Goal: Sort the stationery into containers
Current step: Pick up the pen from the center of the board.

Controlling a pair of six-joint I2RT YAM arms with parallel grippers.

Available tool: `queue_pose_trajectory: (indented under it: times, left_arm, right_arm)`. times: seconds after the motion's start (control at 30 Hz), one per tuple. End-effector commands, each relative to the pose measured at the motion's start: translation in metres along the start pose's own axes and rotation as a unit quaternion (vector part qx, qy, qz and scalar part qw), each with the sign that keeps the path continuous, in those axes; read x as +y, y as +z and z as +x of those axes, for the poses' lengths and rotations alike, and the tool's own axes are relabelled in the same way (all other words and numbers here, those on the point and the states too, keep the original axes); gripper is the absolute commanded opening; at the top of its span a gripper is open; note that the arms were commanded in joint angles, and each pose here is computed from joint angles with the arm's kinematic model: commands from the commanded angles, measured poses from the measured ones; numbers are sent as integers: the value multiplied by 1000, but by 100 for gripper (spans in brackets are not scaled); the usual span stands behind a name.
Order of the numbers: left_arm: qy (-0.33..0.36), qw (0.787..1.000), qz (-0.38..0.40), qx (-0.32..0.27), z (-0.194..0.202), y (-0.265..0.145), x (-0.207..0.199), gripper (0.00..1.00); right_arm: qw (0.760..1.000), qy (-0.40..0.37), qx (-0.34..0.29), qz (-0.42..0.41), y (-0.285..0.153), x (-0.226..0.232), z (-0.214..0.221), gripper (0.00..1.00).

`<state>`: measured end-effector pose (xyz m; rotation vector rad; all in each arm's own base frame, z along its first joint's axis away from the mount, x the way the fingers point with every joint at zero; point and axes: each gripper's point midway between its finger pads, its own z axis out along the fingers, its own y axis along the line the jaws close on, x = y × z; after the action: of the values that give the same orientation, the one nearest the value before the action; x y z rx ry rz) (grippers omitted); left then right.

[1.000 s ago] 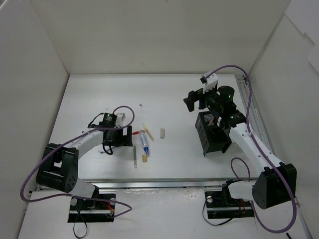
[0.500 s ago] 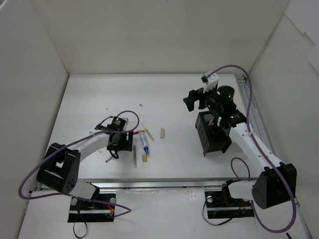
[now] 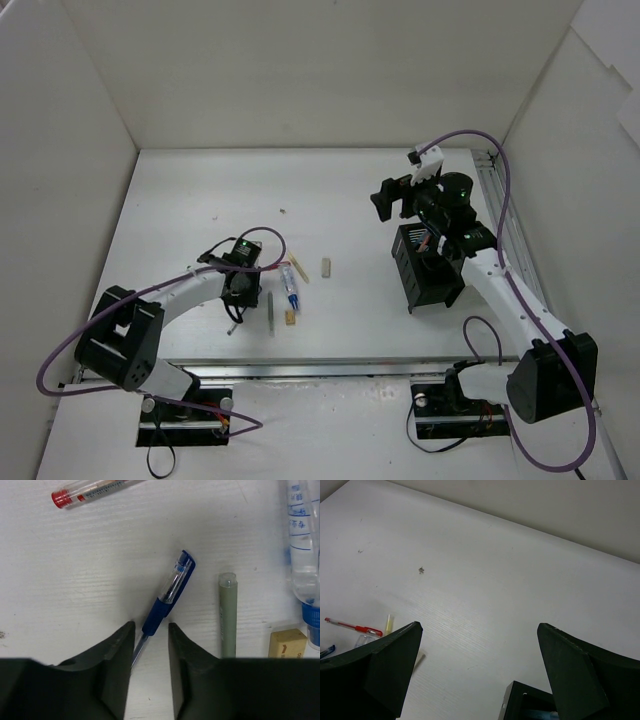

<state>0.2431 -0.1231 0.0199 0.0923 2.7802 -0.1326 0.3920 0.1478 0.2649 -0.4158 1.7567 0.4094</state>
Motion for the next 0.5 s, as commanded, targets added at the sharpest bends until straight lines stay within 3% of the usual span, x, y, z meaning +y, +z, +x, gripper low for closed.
queue_pose_trajectory:
  times: [0.0, 0.07, 0.17, 0.33, 0.47]
  left_arm:
    - [6, 999, -33, -10, -13, -5, 2, 25]
    - [15, 999, -52, -5, -12, -3, 1, 11]
    - [15, 998, -68, -1, -12, -2, 6, 0]
    - [13, 998, -67, -5, -13, -3, 6, 0]
    - [14, 997, -70, -8, -18, -3, 5, 0]
  right_arm:
    - [998, -10, -53, 21, -12, -8, -33, 98]
    - [998, -10, -54, 24, -13, -9, -35, 98]
    - [998, -9, -54, 28, -15, -12, -34, 98]
    - [998, -24, -53, 2, -18, -3, -34, 98]
    - [992, -80, -35, -90, -21, 31, -26, 98]
